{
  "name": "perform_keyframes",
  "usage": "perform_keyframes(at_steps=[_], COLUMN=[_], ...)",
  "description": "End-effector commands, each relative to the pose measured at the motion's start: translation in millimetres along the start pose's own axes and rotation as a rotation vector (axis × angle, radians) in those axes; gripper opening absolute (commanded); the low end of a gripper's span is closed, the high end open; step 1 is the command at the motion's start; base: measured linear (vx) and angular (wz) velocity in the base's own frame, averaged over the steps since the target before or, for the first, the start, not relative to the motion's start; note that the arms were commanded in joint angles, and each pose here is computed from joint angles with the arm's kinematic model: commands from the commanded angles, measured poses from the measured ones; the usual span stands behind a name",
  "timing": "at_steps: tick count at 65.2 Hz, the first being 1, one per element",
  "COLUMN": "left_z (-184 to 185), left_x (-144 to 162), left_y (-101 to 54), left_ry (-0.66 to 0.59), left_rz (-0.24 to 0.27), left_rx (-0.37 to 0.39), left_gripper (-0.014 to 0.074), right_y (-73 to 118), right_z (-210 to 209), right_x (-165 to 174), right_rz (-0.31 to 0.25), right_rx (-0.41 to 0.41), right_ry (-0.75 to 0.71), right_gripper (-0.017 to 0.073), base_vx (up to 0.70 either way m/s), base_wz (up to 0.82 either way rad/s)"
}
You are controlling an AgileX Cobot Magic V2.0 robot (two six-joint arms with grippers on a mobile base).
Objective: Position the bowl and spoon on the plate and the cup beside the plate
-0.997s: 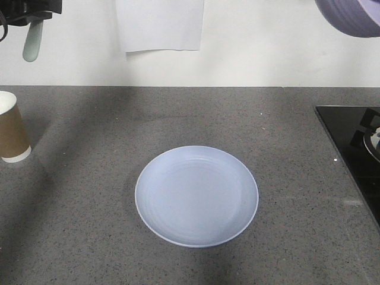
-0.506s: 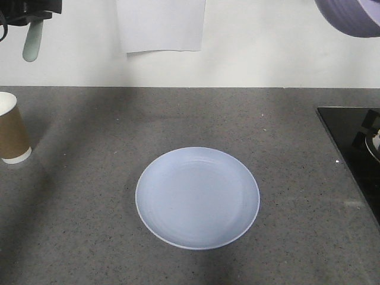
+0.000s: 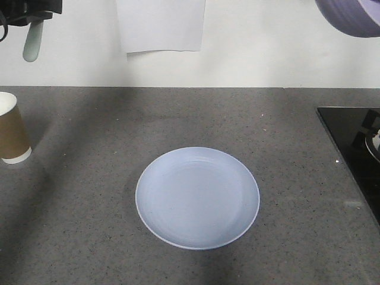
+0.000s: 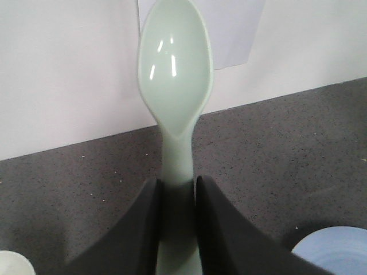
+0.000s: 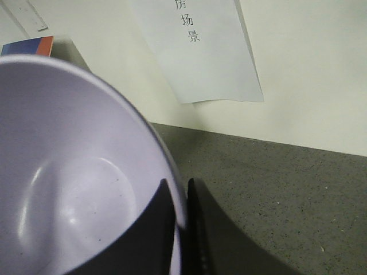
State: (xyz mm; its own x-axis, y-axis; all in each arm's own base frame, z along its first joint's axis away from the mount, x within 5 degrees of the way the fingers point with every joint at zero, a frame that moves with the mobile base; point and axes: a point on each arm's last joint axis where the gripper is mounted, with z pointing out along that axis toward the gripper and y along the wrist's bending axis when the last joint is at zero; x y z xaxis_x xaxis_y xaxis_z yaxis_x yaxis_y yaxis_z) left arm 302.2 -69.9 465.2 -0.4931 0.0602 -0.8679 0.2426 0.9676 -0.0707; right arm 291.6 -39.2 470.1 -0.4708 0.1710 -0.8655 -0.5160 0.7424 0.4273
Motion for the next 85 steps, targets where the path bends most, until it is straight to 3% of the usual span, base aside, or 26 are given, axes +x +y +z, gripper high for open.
perform_keyframes(at_steps=[1, 85], left_z=[-21.4, -21.4], left_x=[-14.9, -14.9], left_y=[-3.0, -3.1], left_ry=[-0.125, -0.125], left_rz=[-0.006, -0.007], left_rx=[0.011, 0.012], left_gripper=[-0.0006, -0.0006], right_y=[24.4, 24.4], right_z=[-11.4, -11.4], right_x=[-9.6, -9.6], right_rz=[-0.041, -0.041], right_rx=[-0.075, -0.075], right_ry=[-0.049, -0.049], right_gripper=[-0.0006, -0.0006], base_vx=[0.0, 0.0], base_wz=[0.0, 0.01])
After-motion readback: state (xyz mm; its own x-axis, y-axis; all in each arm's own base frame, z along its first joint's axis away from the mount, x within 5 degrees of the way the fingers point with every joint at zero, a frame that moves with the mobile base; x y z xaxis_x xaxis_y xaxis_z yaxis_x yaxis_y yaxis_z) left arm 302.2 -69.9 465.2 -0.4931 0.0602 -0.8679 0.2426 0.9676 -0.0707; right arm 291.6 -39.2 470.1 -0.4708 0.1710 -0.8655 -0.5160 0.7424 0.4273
